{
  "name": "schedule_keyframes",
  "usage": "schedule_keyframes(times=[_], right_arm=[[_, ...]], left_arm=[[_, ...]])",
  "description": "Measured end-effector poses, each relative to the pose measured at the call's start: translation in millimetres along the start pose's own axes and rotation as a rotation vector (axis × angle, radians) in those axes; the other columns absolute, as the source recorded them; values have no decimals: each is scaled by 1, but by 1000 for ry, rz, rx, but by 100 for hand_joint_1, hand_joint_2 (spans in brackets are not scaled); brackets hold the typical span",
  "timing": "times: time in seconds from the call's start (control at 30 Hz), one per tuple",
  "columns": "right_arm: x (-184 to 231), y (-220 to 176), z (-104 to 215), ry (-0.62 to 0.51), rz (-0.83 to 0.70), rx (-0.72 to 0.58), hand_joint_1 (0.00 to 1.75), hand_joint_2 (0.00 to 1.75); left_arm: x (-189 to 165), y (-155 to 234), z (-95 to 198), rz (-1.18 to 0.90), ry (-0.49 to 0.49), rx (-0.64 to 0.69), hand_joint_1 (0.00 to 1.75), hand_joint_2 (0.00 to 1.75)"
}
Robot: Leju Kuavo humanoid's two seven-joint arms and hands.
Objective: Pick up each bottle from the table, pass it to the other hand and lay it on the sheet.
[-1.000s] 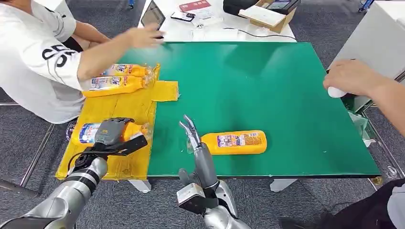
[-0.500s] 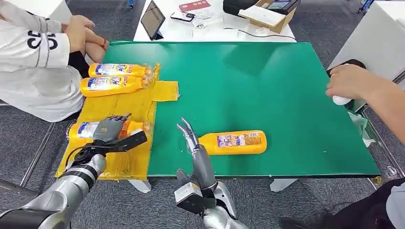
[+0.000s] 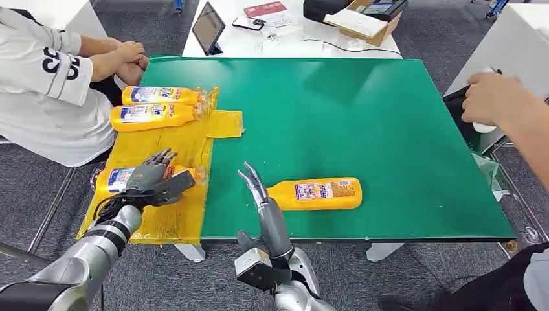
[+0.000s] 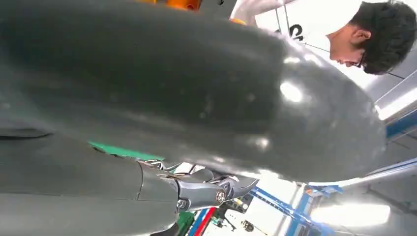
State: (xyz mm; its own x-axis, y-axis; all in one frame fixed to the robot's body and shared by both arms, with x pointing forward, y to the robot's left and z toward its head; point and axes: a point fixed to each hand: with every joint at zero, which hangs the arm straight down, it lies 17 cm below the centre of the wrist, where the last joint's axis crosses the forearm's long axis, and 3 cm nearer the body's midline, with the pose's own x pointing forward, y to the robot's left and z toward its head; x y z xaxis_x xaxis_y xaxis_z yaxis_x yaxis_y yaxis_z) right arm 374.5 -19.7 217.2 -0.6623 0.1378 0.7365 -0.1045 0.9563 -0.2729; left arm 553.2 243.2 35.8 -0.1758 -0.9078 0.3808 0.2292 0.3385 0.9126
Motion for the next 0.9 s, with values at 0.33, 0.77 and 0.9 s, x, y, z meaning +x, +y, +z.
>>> schedule_keyframes(times=[0.33,0.77,0.9], right_arm=[[-1,0,2,4,1,-1,0,0],[-8,-10,0,36,5,-46,0,0],[-8,-11,-1,38,4,-50,0,0]], left_arm=[[3,-1,-1,18,-2,4,0,0],[30,3,-5,346,-54,-22,0,0],[33,4,-6,356,-61,-30,0,0]])
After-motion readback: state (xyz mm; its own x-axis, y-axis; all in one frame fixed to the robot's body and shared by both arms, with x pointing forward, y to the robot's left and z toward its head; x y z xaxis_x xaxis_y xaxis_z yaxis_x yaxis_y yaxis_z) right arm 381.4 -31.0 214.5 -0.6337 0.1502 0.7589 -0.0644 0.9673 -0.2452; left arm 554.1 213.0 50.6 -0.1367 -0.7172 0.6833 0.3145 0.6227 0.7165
